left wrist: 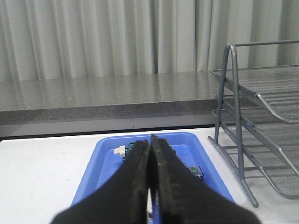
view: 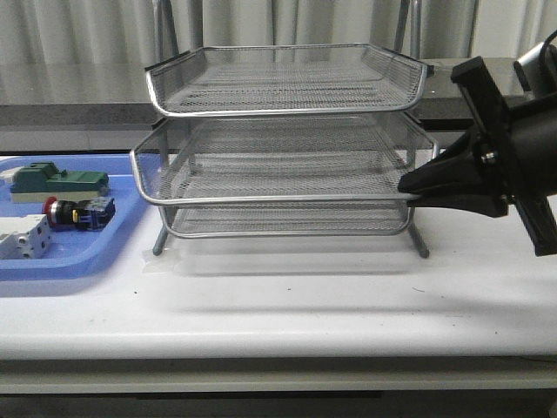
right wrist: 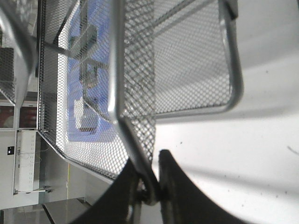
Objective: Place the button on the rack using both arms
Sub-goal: 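Pull the middle wire tier toward the robot with the right gripper, release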
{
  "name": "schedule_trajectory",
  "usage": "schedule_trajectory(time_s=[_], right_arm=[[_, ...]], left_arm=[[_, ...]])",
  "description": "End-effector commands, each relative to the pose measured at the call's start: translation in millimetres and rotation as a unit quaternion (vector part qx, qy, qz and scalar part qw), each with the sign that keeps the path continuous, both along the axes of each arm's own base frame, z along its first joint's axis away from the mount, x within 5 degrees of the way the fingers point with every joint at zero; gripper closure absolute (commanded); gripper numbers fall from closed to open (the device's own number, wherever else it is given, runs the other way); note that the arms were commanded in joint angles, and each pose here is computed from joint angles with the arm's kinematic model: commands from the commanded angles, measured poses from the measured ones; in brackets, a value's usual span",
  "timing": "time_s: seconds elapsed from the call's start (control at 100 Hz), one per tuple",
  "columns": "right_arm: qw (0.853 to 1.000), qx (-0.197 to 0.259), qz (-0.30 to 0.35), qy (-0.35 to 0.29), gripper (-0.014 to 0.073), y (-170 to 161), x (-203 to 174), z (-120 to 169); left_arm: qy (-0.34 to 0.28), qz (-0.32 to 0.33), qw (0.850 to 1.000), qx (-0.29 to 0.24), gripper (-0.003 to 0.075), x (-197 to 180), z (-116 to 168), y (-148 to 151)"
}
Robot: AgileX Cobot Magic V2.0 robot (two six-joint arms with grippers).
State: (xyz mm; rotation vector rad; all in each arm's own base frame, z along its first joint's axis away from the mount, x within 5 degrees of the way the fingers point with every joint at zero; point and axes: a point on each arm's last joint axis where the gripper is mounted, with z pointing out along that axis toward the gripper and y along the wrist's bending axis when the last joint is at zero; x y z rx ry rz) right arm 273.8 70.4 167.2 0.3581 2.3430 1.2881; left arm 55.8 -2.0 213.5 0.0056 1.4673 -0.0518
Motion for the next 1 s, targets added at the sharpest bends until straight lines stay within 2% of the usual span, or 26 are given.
schedule_trajectory(time_s=[0.0, 0.3, 0.52, 0.61, 0.76, 0.81, 0.99], right_arm=[[0.998, 0.014, 0.051, -0.039, 0.061, 5.9, -18.5, 15.1], [0.998, 0.012, 0.054, -0.03, 0.061, 5.2, -55.4, 12.5], [0.998, 0.0, 0.043, -0.038, 0.0593, 3.3, -60.1, 15.3], [0.998, -0.008, 0.041, -0.049, 0.0496, 2.3, -60.0, 17.3], [0.997, -0.008, 0.043, -0.07, 0.0207, 2.5, -62.2, 24.9], [0.996, -0.007, 0.045, -0.078, 0.0145, 2.8, -63.6, 28.2], [0.993, -0.023, 0.069, -0.092, 0.014, 3.4, -74.1, 38.9]], left_arm=[[-0.04, -0.008, 0.999, -0.009, 0.0741, -2.0, -2.4, -0.9], [-0.04, -0.008, 0.999, -0.009, 0.0741, -2.0, -2.4, -0.9], [-0.04, -0.008, 0.999, -0.009, 0.0741, -2.0, -2.4, -0.9], [-0.04, -0.008, 0.999, -0.009, 0.0741, -2.0, -2.4, -0.9], [-0.04, -0.008, 0.999, -0.009, 0.0741, -2.0, -2.4, -0.9], [-0.04, -0.008, 0.999, -0.009, 0.0741, -2.0, -2.4, -0.9], [-0.04, -0.008, 0.999, -0.009, 0.0741, -2.0, -2.4, -0.9]])
